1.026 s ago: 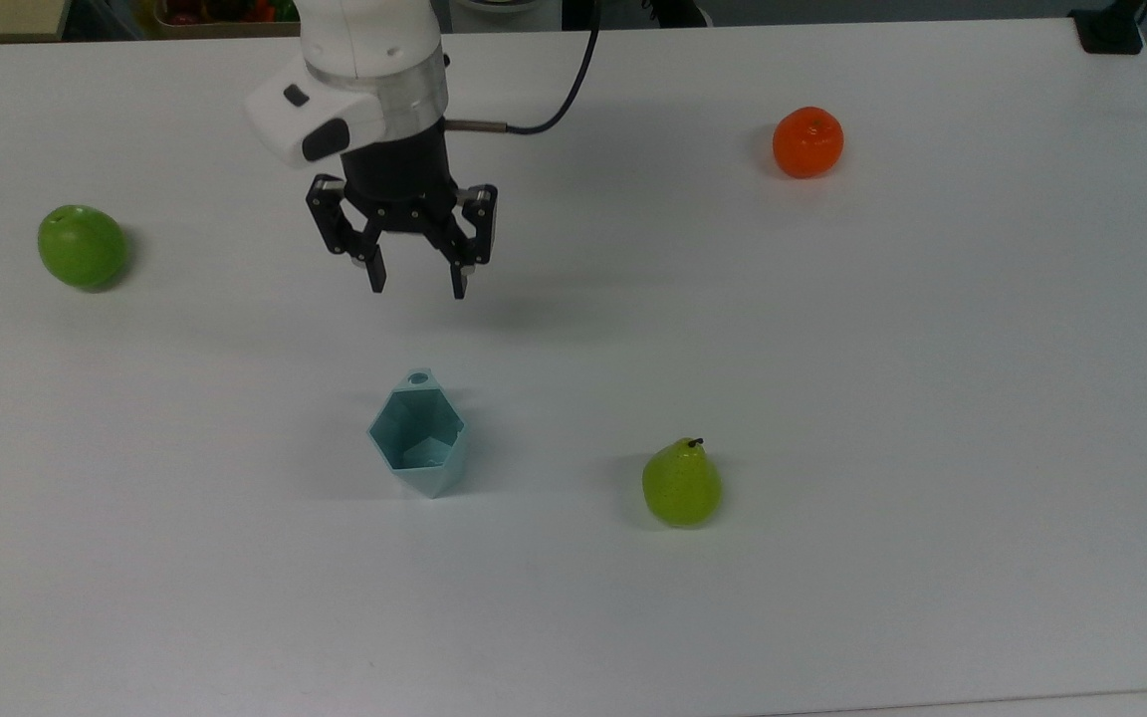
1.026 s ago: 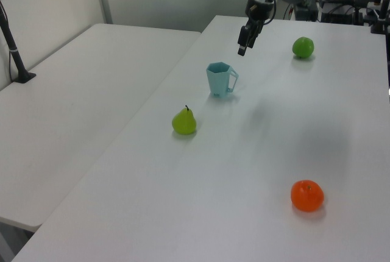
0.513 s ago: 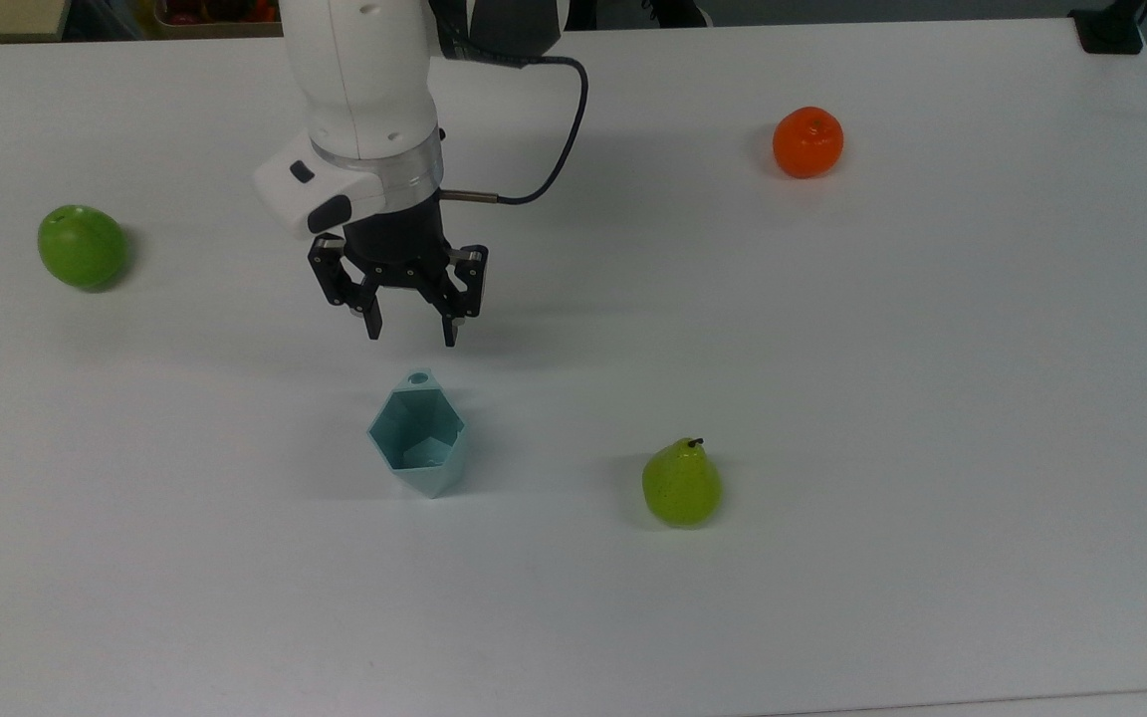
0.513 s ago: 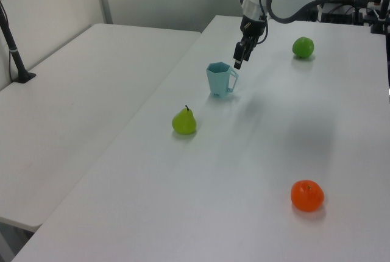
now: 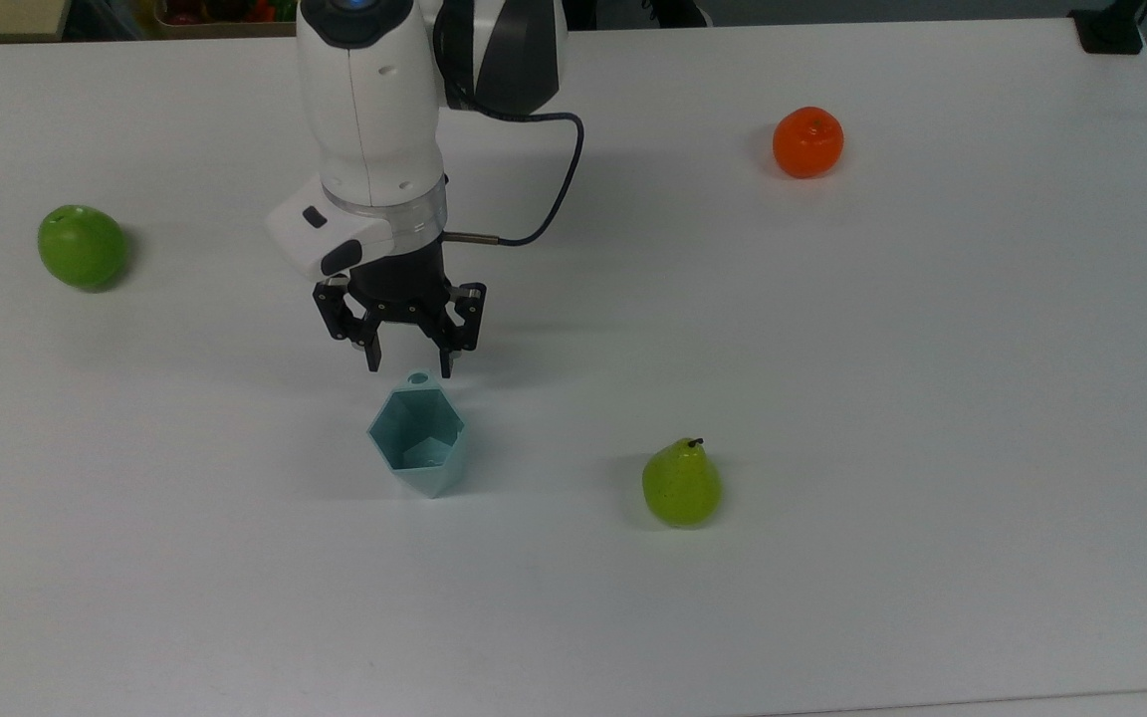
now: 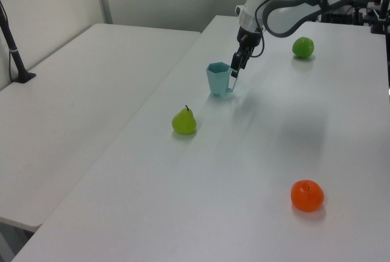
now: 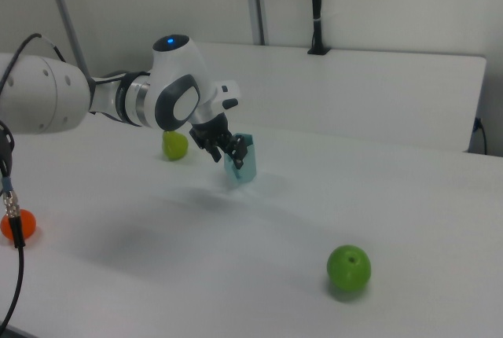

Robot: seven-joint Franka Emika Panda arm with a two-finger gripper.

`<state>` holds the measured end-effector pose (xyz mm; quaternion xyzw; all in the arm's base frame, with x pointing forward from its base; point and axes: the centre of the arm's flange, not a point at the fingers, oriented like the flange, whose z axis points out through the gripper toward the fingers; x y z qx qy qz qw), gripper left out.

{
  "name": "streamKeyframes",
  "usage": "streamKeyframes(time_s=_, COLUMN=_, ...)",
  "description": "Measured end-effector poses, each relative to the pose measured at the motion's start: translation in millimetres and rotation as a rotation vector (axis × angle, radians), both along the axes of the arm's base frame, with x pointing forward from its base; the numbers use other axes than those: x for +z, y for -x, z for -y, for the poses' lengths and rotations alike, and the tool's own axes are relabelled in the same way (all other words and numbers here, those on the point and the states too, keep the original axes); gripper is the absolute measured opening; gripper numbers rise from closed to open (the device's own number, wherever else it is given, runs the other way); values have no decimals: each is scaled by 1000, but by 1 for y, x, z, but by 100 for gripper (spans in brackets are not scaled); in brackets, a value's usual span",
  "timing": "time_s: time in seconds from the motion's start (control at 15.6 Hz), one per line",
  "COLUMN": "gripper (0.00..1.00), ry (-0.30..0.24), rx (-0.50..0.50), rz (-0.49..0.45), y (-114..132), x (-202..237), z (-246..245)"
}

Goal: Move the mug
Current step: 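Lower the open gripper over the light-blue hexagonal mug's rim, then close the gripper on the mug's rim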

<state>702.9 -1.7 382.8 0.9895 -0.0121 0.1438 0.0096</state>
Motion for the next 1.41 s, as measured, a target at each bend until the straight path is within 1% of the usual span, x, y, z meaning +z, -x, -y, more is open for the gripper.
streamKeyframes(time_s=0.26, gripper=68, ry=3, rx=2, rz=13, y=-3, x=-9, z=0)
streamKeyframes(time_s=1.03, gripper=68, ry=19, rx=4, rz=-5, y=-5, x=-25, z=-3)
streamKeyframes(time_s=1.41, gripper=68, ry=17, rx=10, rz=24, y=-10, x=-40, z=-6)
